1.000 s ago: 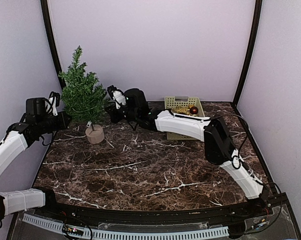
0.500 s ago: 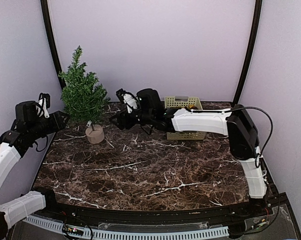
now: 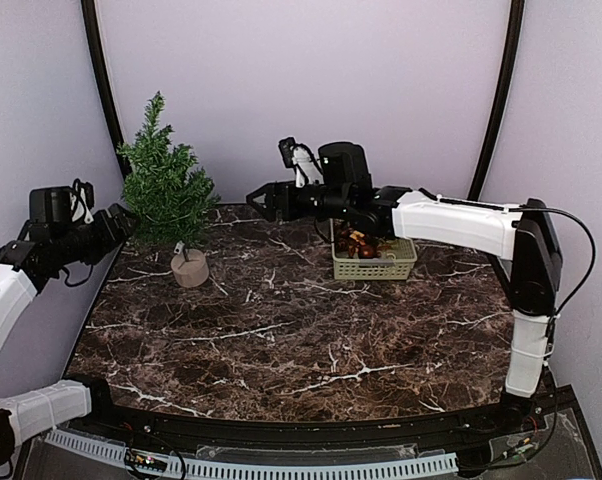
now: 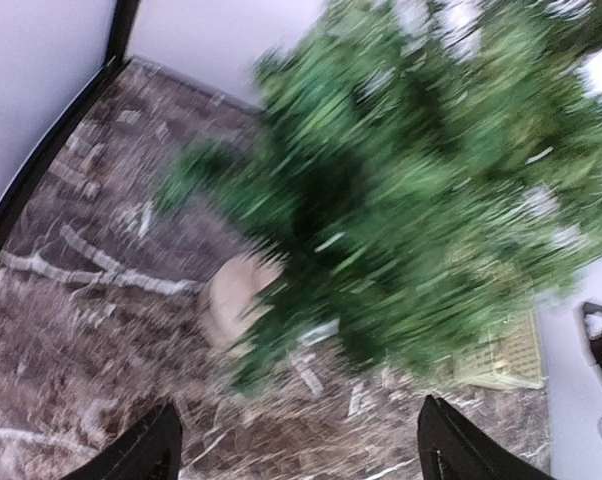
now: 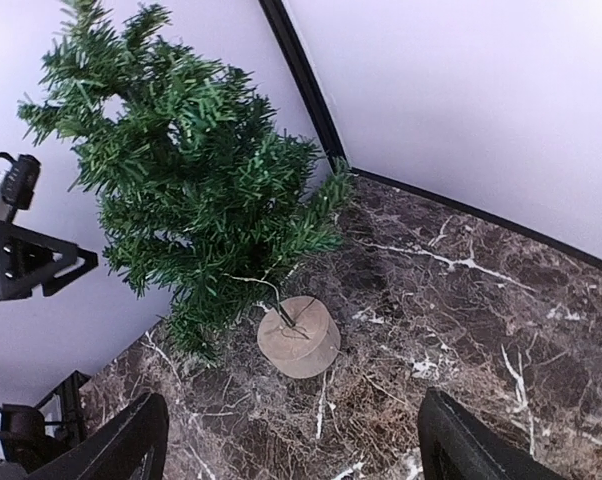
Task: Decorate the small christmas tree
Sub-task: Wrap the side of the string light in the gap of the branches, then move the Christmas tree to the center of the board.
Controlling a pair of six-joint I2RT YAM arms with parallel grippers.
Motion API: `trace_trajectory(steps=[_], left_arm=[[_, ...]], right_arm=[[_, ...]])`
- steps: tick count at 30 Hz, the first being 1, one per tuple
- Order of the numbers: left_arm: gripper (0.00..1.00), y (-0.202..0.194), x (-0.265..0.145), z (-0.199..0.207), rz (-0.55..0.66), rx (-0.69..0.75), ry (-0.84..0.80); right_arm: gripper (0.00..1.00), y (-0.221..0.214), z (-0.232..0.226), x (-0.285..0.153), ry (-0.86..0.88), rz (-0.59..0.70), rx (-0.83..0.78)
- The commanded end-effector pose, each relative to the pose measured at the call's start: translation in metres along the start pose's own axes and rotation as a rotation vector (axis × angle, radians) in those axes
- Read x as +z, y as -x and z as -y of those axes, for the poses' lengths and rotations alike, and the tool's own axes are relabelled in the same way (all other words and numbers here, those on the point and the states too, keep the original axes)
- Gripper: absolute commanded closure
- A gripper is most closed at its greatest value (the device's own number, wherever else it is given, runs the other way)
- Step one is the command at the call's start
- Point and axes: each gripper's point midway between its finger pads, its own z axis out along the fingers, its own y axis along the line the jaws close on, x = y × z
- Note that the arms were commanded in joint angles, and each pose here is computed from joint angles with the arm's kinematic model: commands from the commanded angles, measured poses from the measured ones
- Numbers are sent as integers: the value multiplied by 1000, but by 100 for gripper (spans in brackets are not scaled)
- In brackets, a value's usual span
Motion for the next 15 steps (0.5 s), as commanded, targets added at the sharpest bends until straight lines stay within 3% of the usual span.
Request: trace_trajectory(steps=[1, 6, 8, 11, 15], left_arm=[[12, 50, -29, 61, 69, 43, -190], [11, 62, -13, 66, -31, 67, -141], [11, 63, -7, 52, -11, 99, -67], [11, 63, -2, 46, 62, 177, -82], [27, 63, 9, 45, 102, 233, -103]], right_arm=[[13, 10, 7, -8, -31, -27, 184], [15, -2, 14, -19, -98, -107, 210], [15, -6, 15, -25, -94, -89, 177], [15, -9, 14, -35, -85, -65, 129], [20, -9, 14, -47, -125, -60, 77]])
